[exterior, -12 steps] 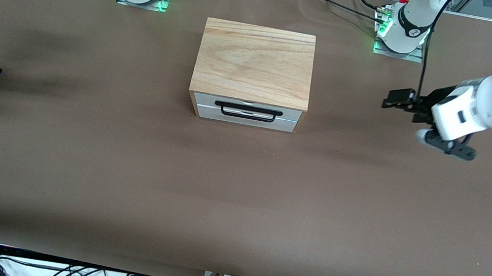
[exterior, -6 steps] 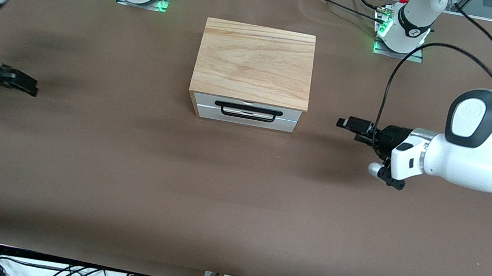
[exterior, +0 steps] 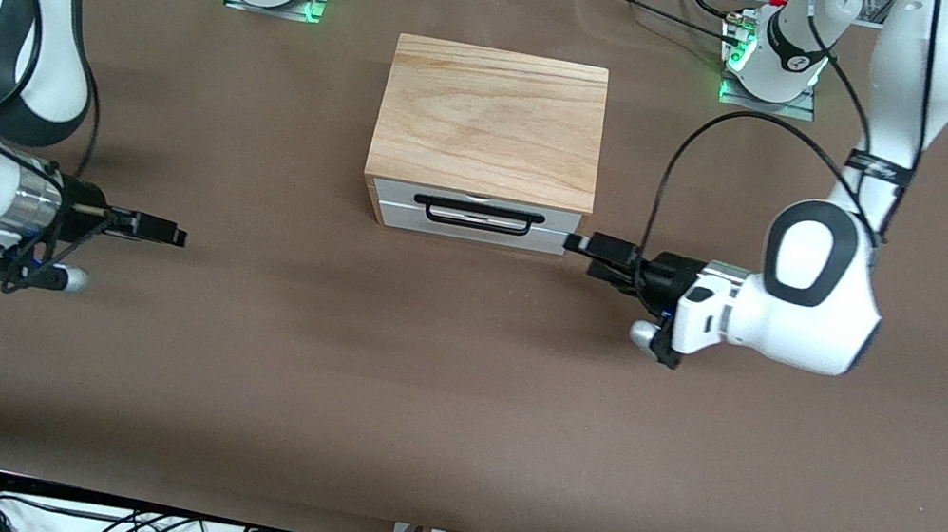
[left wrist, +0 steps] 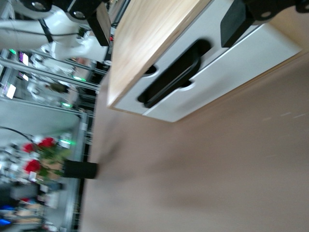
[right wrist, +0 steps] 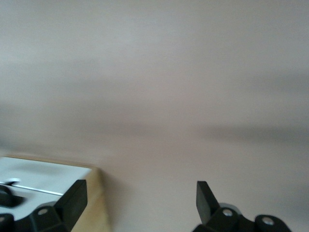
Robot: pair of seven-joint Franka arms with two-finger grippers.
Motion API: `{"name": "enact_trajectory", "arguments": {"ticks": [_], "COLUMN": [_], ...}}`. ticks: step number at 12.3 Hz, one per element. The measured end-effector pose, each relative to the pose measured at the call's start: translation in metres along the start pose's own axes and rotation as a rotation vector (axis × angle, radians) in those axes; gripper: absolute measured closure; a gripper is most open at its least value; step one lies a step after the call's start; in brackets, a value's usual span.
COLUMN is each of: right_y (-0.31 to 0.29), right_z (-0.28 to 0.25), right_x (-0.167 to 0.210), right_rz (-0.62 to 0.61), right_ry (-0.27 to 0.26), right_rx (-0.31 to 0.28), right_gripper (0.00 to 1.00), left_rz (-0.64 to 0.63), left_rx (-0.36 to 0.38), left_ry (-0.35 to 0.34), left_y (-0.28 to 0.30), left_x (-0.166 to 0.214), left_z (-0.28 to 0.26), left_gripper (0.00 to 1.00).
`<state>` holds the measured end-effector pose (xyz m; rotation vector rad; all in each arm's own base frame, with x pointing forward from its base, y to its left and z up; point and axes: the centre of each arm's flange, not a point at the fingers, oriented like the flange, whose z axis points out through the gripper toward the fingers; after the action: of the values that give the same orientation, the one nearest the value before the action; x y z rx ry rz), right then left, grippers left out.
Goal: Pull top drawer with both arms simultaneously
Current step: 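Move both grippers toward the drawer's black handle ends, then close the left gripper and the right gripper on the handle ends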
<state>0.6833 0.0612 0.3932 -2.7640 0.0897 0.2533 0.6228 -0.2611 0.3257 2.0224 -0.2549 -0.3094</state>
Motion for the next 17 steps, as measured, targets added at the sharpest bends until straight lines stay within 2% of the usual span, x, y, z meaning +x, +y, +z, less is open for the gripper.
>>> {"name": "enact_trajectory", "arguments": {"ticks": [3, 6, 7, 8, 9, 10, 11, 12, 13, 14, 15, 16, 17], "right_y": [-0.014, -0.025, -0.028, -0.032, -0.037, -0.045, -0.055, -0.066, -0.076, -0.084, -0.089, -0.092, -0.093], "right_z": [0.019, 0.066, 0.093, 0.126, 0.16, 0.191, 0.218, 0.237, 0.25, 0.257, 0.262, 0.267, 0.27], "right_x": [0.01, 0.023, 0.028, 0.031, 0.031, 0.028, 0.023, 0.016, 0.009, 0.004, -0.002, -0.008, -0.013], "right_rz": [0.069, 0.079, 0.059, 0.041, 0.022, 0.006, -0.013, -0.035, -0.063, -0.092, -0.121, -0.148, -0.171], "right_ry": [-0.009, -0.052, -0.064, -0.071, -0.073, -0.073, -0.075, -0.079, -0.084, -0.088, -0.098, -0.118, -0.141], "right_rx": [0.259, 0.503, 0.599, 0.701, 0.787, 0.85, 0.895, 0.919, 0.926, 0.928, 0.933, 0.947, 0.965], "right_gripper": [0.0, 0.0, 0.0, 0.0, 0.0, 0.0, 0.0, 0.0, 0.0, 0.0, 0.0, 0.0, 0.0], "left_rz": [0.162, 0.174, 0.152, 0.128, 0.109, 0.097, 0.087, 0.08, 0.076, 0.077, 0.078, 0.079, 0.079], "left_rx": [-0.124, -0.223, -0.251, -0.271, -0.278, -0.28, -0.282, -0.285, -0.289, -0.293, -0.297, -0.299, -0.301], "left_ry": [0.019, 0.085, 0.1, 0.104, 0.095, 0.085, 0.075, 0.068, 0.063, 0.058, 0.053, 0.05, 0.047], "left_y": [-0.049, -0.09, -0.096, -0.103, -0.107, -0.11, -0.113, -0.115, -0.116, -0.115, -0.113, -0.112, -0.111], "left_x": [0.005, -0.006, -0.012, -0.018, -0.025, -0.029, -0.034, -0.037, -0.038, -0.039, -0.04, -0.04, -0.04], "left_z": [0.046, 0.06, 0.067, 0.075, 0.085, 0.092, 0.097, 0.1, 0.101, 0.103, 0.106, 0.108, 0.109], "left_gripper": [0.0, 0.06, 0.17, 0.17, 0.25, 0.38, 0.45, 0.46, 0.47, 0.57, 0.57, 0.66, 0.66]}}
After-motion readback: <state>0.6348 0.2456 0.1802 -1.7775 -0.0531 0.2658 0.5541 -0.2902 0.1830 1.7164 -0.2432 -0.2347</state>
